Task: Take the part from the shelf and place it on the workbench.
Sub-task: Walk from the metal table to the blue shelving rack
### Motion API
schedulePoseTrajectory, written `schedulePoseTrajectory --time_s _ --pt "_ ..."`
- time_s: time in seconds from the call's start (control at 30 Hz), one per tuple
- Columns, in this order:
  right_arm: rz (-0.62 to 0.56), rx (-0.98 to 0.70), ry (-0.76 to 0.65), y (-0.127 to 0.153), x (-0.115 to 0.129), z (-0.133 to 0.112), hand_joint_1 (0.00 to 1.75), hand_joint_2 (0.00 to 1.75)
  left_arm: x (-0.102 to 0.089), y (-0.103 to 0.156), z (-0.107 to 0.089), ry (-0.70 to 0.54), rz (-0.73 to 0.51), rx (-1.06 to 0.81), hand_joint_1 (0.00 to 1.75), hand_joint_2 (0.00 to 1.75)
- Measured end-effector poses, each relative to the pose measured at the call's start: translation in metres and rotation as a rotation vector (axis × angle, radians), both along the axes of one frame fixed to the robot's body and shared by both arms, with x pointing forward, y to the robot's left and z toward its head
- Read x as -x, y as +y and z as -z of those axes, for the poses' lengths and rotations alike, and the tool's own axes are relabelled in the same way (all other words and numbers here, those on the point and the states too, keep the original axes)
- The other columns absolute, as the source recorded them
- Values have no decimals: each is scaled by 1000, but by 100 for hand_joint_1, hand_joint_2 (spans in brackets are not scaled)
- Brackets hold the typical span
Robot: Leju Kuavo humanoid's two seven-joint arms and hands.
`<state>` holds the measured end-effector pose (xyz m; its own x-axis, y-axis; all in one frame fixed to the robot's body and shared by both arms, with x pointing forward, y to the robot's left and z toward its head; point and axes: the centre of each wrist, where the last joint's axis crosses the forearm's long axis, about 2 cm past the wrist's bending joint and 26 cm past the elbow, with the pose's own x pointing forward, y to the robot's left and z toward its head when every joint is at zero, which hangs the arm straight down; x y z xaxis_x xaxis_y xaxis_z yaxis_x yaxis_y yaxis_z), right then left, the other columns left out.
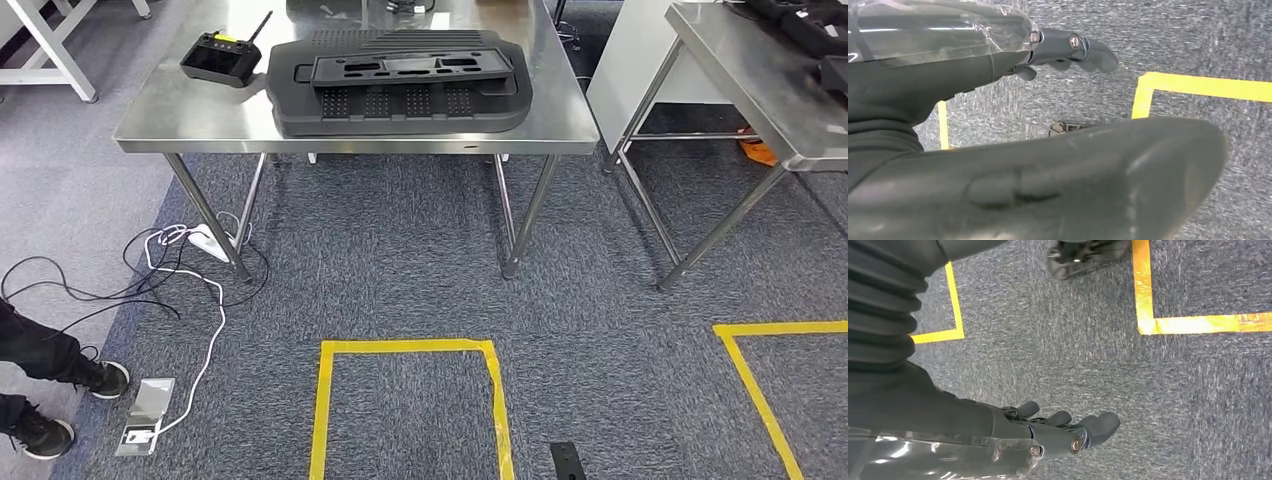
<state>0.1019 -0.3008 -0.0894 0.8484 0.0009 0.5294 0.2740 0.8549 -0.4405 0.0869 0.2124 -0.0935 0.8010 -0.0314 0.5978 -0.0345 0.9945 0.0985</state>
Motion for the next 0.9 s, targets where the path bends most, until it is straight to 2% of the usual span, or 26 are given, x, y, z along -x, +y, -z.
schedulePoseTrajectory --time_s 0.27,0.9 --pt "32 -22 -63 1 2 1 0 0 -2 0 0 -6 7 4 0 0" --pt "17 -44 -46 3 5 2 0 0 1 2 1 -3 3 -1 0 0"
